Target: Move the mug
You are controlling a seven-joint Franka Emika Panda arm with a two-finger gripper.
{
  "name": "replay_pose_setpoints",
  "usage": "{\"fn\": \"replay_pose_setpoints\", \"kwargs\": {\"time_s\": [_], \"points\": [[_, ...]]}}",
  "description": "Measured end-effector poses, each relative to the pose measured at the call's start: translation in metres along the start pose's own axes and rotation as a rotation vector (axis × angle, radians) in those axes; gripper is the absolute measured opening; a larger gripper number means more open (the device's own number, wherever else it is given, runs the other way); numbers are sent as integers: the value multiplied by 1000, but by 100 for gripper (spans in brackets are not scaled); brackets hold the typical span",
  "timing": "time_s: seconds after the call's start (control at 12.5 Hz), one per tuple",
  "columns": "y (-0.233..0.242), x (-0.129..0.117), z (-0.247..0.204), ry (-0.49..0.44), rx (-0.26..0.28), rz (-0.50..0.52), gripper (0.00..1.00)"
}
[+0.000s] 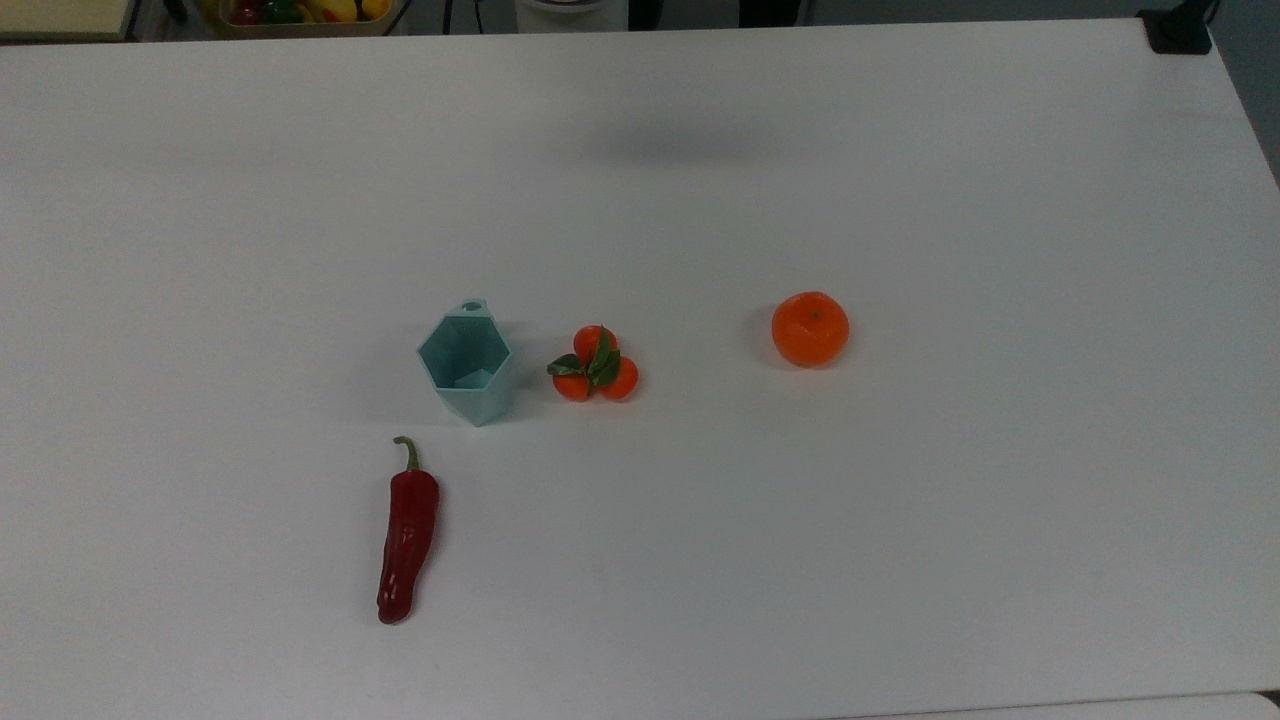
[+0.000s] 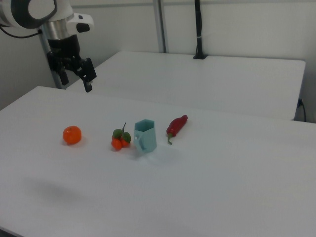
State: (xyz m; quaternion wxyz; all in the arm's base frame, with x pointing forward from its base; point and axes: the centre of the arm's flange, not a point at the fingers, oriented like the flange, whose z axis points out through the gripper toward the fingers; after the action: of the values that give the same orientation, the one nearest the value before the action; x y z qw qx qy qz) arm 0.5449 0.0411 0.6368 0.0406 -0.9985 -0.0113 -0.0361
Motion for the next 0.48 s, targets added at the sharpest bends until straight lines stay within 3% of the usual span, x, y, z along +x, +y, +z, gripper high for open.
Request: {"fn": "replay_pose_setpoints", "kwargs": {"time_s": [0.48], "points": [[2,0,-2,3,0,0,100]]}}
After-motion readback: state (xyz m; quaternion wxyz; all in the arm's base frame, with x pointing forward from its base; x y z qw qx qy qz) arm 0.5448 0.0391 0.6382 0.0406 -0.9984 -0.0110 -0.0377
